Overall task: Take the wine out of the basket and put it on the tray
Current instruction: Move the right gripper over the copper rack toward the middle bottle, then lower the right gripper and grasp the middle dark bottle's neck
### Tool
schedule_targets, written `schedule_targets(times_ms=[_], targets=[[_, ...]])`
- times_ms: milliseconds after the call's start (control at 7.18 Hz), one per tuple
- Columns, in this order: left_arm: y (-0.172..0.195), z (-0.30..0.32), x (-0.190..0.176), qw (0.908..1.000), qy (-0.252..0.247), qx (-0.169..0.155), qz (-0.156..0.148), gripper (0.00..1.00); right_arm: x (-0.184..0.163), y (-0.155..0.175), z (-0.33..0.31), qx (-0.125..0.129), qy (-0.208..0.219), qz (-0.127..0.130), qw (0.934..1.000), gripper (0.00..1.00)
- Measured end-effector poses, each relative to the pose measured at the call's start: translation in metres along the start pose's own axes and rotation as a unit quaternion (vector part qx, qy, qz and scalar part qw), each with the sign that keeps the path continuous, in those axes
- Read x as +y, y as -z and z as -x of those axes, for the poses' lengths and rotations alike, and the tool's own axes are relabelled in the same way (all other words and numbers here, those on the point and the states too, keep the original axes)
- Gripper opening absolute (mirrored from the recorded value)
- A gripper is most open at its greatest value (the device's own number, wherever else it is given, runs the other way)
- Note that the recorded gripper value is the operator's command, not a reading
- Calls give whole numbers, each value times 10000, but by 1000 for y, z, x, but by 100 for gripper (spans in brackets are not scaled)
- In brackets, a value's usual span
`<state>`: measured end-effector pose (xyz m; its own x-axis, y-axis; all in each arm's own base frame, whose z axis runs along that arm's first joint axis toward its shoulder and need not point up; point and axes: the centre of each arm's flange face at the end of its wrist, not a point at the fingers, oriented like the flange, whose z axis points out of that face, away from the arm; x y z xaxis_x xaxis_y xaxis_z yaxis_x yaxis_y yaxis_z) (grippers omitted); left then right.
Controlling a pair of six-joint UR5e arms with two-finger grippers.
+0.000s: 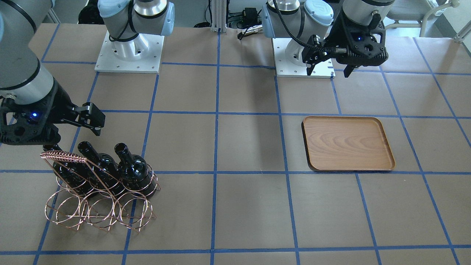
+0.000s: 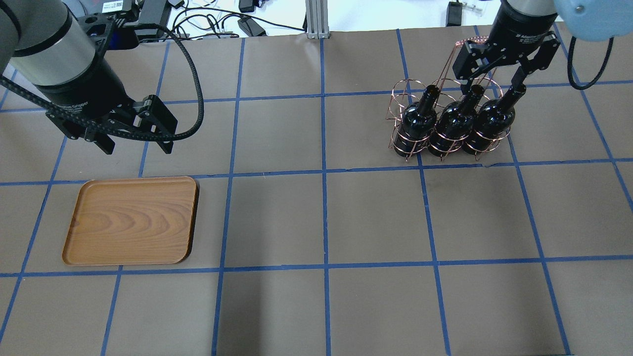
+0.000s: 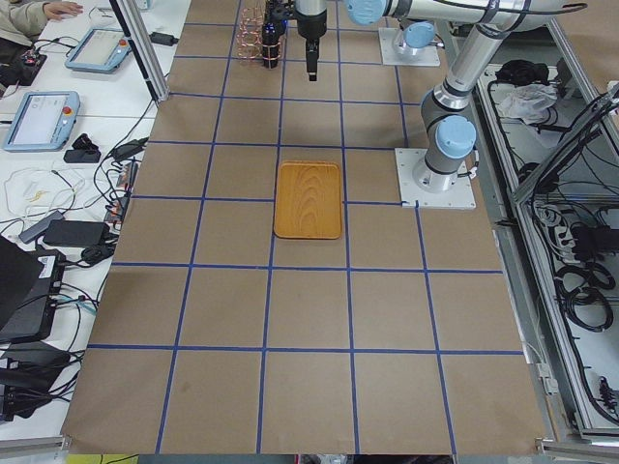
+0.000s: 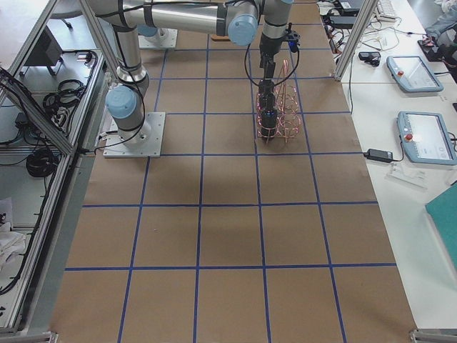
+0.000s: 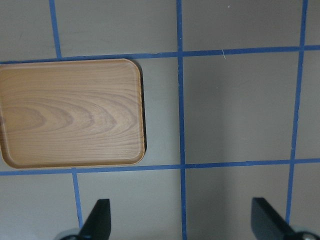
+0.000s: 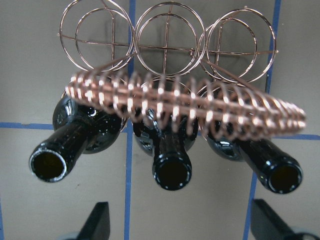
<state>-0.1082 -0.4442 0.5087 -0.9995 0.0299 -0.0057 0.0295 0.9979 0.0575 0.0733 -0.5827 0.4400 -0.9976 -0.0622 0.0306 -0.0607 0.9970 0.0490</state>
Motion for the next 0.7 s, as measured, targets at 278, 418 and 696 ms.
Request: schedule_targets(times_ms=[278, 418, 696], targets=[[0, 0, 0, 10000, 4, 1, -3, 100, -10, -16, 3, -21, 8, 58, 10000, 90], [0, 1, 0, 10000, 7, -1, -3, 100, -14, -23, 4, -32, 3, 115, 9999, 86], [0, 1, 0, 10000, 10, 1, -4, 100, -16, -33, 4, -52, -8, 207, 9998, 82]])
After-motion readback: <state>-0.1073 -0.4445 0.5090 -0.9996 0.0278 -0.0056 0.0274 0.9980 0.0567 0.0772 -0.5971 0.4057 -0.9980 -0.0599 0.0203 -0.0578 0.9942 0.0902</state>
